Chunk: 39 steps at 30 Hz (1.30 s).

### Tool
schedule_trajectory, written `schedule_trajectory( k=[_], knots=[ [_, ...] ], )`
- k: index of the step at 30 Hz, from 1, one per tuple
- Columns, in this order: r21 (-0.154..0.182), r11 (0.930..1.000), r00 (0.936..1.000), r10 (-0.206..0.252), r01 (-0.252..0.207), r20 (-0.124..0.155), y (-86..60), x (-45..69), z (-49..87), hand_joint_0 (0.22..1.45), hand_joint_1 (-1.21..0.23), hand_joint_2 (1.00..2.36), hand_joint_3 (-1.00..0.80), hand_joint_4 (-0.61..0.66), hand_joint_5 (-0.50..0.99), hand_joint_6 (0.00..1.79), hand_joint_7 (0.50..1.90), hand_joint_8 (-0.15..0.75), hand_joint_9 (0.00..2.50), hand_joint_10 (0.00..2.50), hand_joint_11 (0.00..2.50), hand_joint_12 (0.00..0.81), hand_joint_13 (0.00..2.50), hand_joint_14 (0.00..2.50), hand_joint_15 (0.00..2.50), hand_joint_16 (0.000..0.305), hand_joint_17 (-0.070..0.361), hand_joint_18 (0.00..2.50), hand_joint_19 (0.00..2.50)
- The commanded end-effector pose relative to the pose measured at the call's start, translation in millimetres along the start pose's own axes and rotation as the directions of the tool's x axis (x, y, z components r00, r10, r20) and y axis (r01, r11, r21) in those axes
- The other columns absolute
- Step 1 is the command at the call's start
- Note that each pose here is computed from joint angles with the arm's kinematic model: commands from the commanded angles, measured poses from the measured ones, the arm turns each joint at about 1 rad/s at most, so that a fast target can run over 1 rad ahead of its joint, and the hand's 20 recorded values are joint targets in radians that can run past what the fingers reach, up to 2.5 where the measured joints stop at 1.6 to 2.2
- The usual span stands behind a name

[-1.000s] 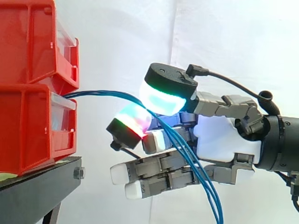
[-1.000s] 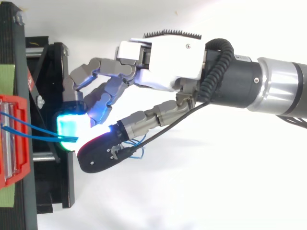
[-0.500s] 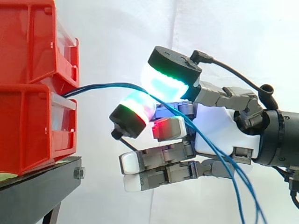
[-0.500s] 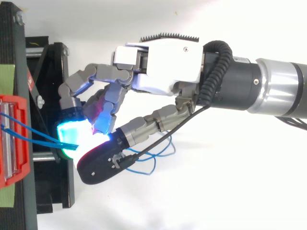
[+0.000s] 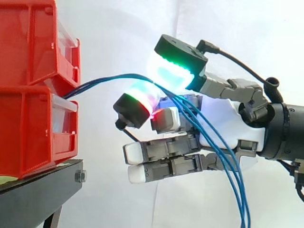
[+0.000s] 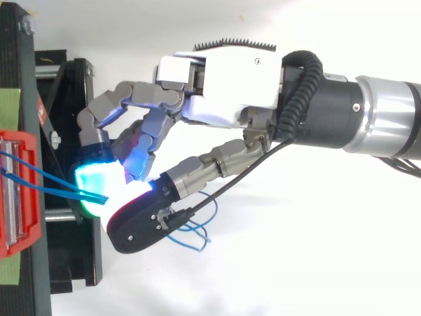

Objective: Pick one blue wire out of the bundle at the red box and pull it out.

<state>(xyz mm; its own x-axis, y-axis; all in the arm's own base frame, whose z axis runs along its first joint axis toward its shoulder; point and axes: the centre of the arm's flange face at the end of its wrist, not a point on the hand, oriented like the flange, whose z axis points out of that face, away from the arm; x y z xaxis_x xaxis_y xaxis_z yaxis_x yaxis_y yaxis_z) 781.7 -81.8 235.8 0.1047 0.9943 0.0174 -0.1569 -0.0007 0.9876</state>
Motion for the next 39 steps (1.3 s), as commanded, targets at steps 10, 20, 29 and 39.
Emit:
schedule_trajectory(
  k=[10,20,29,39],
  knots=[
    [0.002,1.0,1.0,-0.005,0.005,0.002,2.8,-1.9,-0.4,0.62,-0.75,1.01,-0.38,0.11,-0.15,0.9,1.14,0.259,1.22,0.02,0.85,0.355,0.79,0.02,0.48,0.051,0.114,0.56,0.41],
    [0.002,1.0,1.0,-0.008,0.008,0.001,2.8,-0.7,-0.4,0.59,-0.7,1.01,-0.25,0.18,-0.17,0.88,1.06,0.268,1.09,0.02,0.79,0.377,0.76,0.02,0.48,0.057,0.128,0.55,0.43],
    [0.003,0.9998,0.9998,-0.018,0.018,0.002,1.6,-0.9,-0.5,0.59,-0.69,1.01,-0.28,0.17,-0.16,0.85,1.03,0.271,1.15,0.02,0.84,0.369,0.77,0.02,0.5,0.054,0.122,0.54,0.45],
    [-0.001,0.9998,0.9998,-0.018,0.018,0.004,2.1,0.1,0.0,0.57,-0.68,1.01,-0.38,0.16,-0.16,0.89,1.0,0.261,1.16,0.03,0.87,0.363,0.77,0.02,0.5,0.053,0.12,0.56,0.45]
  ],
)
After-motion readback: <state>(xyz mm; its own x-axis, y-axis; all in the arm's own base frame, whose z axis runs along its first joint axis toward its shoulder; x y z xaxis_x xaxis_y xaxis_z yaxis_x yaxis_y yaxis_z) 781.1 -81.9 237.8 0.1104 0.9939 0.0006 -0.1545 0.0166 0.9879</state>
